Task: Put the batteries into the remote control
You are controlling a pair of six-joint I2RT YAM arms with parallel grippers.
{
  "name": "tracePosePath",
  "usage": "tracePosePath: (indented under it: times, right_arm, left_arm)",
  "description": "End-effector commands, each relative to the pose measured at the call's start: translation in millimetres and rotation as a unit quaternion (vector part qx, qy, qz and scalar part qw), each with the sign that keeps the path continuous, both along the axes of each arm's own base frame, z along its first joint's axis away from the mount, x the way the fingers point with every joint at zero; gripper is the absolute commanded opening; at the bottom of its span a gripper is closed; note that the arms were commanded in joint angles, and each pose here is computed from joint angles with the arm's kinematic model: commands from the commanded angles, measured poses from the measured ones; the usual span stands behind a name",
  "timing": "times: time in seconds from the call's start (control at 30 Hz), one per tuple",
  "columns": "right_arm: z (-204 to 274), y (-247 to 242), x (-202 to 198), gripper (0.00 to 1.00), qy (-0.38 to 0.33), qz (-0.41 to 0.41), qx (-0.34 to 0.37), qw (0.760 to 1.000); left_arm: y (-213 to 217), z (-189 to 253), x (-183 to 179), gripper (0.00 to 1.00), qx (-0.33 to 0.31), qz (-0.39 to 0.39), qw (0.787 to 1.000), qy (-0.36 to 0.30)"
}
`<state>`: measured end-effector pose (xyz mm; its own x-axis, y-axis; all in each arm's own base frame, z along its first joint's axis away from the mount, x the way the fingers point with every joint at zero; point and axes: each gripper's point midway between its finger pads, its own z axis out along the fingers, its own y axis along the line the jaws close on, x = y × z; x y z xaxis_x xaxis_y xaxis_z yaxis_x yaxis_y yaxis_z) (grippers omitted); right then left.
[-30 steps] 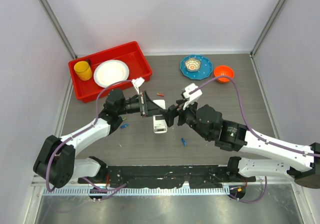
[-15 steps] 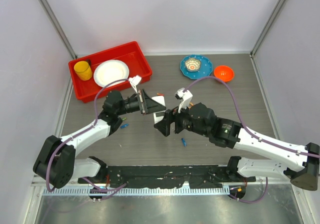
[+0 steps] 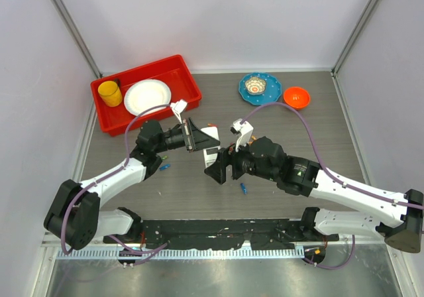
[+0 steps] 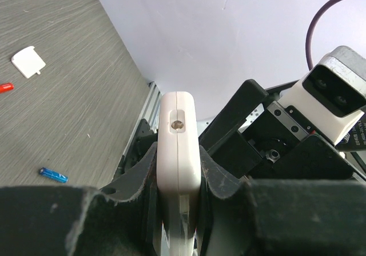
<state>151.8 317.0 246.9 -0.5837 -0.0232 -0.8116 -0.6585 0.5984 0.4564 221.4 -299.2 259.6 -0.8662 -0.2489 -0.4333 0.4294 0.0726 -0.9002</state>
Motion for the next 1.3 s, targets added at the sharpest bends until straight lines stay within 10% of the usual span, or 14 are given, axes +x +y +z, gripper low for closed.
tracePosePath:
  times: [0.0, 1.27]
  right_arm:
    - [18.6, 4.7, 3.5, 0.86, -0.009, -0.004, 0.023, 1.000]
    - [16.5, 6.2, 15.3, 0.76, -0.006, -0.039, 0.026, 0.999]
  left_arm:
    - [0.6, 19.2, -1.8, 0.00, -0.024, 0.003, 0.999, -0.036]
    - [1.7, 18.7, -3.5, 0.00, -0.024, 0.004, 0.999, -0.037]
